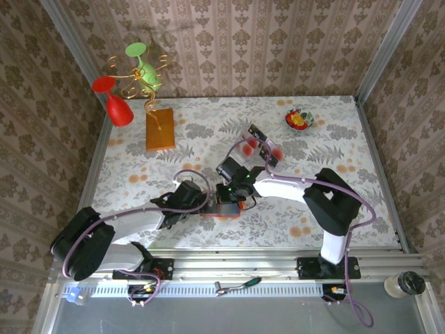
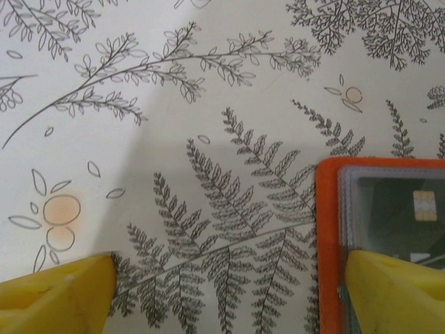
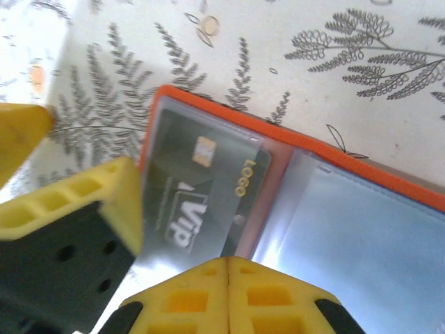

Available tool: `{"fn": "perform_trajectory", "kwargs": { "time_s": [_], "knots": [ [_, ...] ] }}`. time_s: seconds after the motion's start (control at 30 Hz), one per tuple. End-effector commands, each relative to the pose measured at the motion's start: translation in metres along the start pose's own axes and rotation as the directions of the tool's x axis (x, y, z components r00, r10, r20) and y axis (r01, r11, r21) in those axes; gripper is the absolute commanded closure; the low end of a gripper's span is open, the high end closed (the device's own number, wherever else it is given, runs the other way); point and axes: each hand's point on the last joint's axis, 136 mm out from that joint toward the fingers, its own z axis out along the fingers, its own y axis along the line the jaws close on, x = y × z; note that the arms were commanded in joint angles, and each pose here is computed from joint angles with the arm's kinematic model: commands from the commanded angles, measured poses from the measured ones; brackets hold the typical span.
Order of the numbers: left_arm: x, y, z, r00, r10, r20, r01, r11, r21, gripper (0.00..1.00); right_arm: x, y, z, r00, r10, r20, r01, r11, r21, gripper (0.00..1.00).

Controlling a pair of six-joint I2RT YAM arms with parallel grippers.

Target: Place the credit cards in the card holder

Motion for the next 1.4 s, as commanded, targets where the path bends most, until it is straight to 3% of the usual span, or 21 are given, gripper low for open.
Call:
{"fn": "perform_trajectory", "kwargs": {
  "time_s": [0.0, 0.1, 0.33, 0.53, 0.9, 1.2, 1.3, 1.37],
  "knots": [
    [0.007, 0.007, -0.007, 0.999, -0.019, -0.035, 0.019, 1.000, -0.004, 0.12, -0.007, -0.001, -0.029, 0.999, -0.022, 0.042, 0.021, 1.000, 0.018, 0.85],
    [-0.001, 0.006, -0.013, 1.000, -0.027, -0.014, 0.027, 1.000, 0.006, 0.11, -0.005, -0.017, -0.041, 0.998, -0.005, 0.066, 0.002, 0.999, 0.053, 0.77],
    [-0.016, -0.005, -0.022, 1.000, -0.021, 0.023, 0.019, 0.997, 0.070, 0.05, 0.009, -0.070, -0.060, 0.994, 0.000, 0.106, -0.024, 0.974, 0.227, 0.50],
    [-0.027, -0.017, -0.026, 0.999, -0.012, 0.044, 0.007, 0.993, 0.119, 0.00, 0.018, -0.090, -0.052, 0.996, 0.011, 0.085, -0.033, 0.963, 0.268, 0.47],
    [-0.040, -0.029, -0.026, 0.999, 0.021, 0.050, -0.028, 0.990, 0.137, 0.00, 0.019, -0.089, -0.030, 0.998, 0.027, 0.055, -0.040, 0.970, 0.239, 0.57],
    [-0.045, -0.041, -0.018, 0.999, 0.029, 0.035, -0.035, 0.984, 0.177, 0.00, 0.020, -0.093, -0.026, 0.998, 0.039, 0.053, -0.050, 0.973, 0.226, 0.91],
    [-0.047, -0.046, -0.014, 0.999, 0.027, 0.026, -0.032, 0.980, 0.197, 0.00, 0.020, -0.097, -0.024, 0.997, 0.059, 0.059, -0.070, 0.974, 0.213, 1.00],
    [-0.045, -0.049, -0.009, 1.000, 0.016, 0.006, -0.017, 0.974, 0.227, 0.00, 0.020, -0.100, -0.023, 0.995, 0.075, 0.060, -0.086, 0.975, 0.203, 1.00]
  ]
}}
